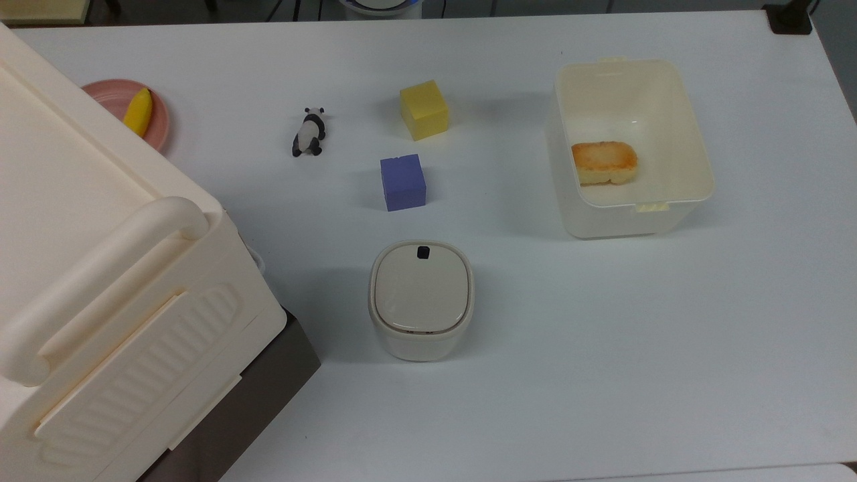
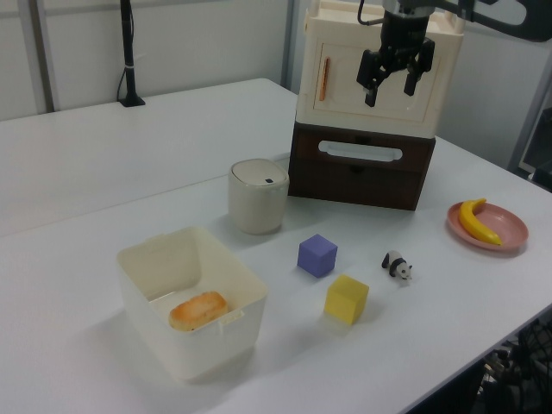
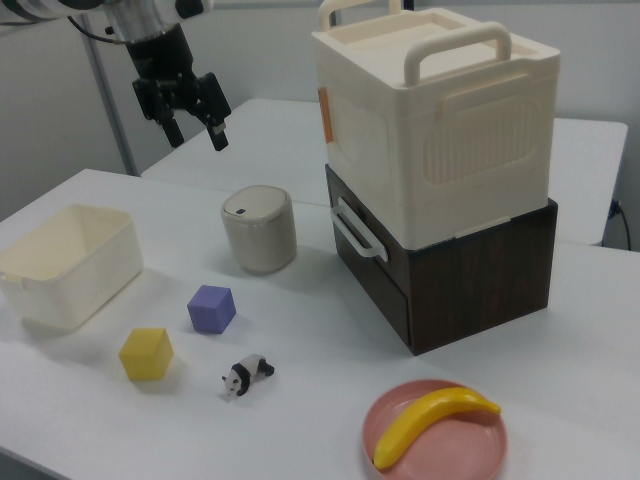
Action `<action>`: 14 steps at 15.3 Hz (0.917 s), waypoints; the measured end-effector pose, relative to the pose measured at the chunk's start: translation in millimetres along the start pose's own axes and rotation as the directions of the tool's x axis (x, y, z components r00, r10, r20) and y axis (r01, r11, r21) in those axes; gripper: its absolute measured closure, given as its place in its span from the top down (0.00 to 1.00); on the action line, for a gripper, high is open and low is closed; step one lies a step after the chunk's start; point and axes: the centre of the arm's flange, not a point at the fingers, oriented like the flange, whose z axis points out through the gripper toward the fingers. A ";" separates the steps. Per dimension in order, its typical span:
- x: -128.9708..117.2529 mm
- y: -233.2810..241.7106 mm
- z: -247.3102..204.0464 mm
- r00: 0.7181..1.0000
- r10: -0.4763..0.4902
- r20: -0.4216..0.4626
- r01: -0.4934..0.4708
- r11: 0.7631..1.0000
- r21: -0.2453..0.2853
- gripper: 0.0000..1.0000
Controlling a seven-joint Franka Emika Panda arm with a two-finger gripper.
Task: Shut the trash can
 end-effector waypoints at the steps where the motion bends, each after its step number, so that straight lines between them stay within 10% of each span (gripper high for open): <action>1: -0.1 -0.4 2.7 1.000 -0.001 0.006 0.001 1.000 0.000 1.00; 14: 5.1 -12.9 15.1 1.000 -0.023 0.002 0.023 1.000 0.001 1.00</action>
